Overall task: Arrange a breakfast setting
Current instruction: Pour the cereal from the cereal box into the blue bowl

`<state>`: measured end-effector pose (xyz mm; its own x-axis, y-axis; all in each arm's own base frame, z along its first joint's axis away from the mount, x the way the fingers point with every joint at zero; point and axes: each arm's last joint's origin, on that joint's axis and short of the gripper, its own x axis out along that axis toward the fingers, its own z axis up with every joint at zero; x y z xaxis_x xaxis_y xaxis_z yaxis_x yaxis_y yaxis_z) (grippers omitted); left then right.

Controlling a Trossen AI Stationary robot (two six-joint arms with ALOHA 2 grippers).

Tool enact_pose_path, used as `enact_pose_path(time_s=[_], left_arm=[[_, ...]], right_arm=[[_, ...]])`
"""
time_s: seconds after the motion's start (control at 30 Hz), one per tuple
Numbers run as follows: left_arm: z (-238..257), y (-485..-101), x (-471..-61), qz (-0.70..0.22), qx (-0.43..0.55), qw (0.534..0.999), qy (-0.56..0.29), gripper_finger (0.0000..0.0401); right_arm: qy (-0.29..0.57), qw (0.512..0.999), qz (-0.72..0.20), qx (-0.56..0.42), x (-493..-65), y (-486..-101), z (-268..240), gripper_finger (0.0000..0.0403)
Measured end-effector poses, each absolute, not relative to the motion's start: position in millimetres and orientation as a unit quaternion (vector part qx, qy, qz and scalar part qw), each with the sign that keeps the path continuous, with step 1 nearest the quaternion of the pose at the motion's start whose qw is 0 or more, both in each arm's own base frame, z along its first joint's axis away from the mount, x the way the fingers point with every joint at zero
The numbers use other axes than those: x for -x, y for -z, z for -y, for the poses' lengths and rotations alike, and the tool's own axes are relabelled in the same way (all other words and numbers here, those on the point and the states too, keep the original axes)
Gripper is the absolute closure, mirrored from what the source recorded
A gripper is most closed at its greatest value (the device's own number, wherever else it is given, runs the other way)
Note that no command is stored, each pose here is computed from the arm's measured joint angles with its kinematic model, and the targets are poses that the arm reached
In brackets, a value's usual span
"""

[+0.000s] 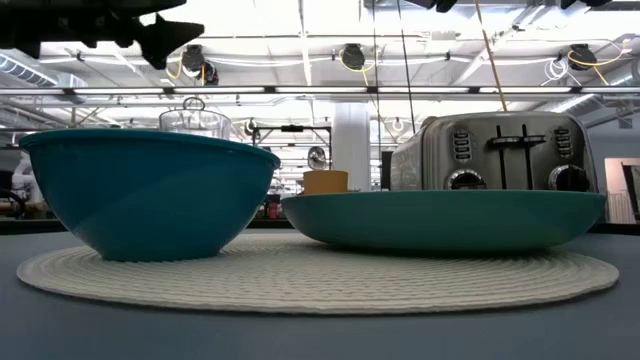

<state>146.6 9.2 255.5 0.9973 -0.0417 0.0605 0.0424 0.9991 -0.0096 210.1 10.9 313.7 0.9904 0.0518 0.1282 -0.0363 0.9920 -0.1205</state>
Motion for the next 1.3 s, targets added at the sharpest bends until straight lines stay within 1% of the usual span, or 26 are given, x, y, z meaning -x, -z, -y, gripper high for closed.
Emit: enact_pose_path(time_s=[0.1, 0.27, 0.53, 0.73, 1.13, 1.2, 1.3], left_arm=[[-9.8, -260.2, -154.0, 0.064, 0.005, 0.998, 0.022, 0.0101], [-11.2, -264.7, -165.9, 0.111, -0.02, 0.994, 0.016, 0.01], [-14.8, -263.0, -180.5, 0.139, -0.021, 0.99, -0.022, 0.01], [-15.6, -259.0, -189.4, 0.146, -0.019, 0.989, -0.022, 0.01], [-17.2, -254.7, -204.5, 0.183, -0.021, 0.983, -0.025, 0.0099], [-17.6, -254.3, -207.9, 0.179, -0.018, 0.983, -0.025, 0.0092], [-18.3, -257.0, -214.7, 0.177, -0.014, 0.984, -0.025, 0.0065]], right_arm=[[-0.022, 0.996, 0.065, 0.06, -212.9, -312.2, -11.0, 0.019], [-0.02, 0.994, 0.083, 0.076, -223.3, -309.6, -11.6, 0.019], [-0.009, 0.983, 0.148, 0.109, -236.9, -311.6, -12.3, 0.019], [-0.008, 0.982, 0.152, 0.11, -247.8, -304.1, -12.8, 0.019], [0.006, 0.975, 0.194, 0.111, -268.7, -290.5, -8.4, 0.019], [0.006, 0.975, 0.194, 0.11, -271.5, -287.5, -7.6, 0.019], [-0.004, 0.976, 0.19, 0.111, -274.8, -283.3, -7.3, 0.019]])
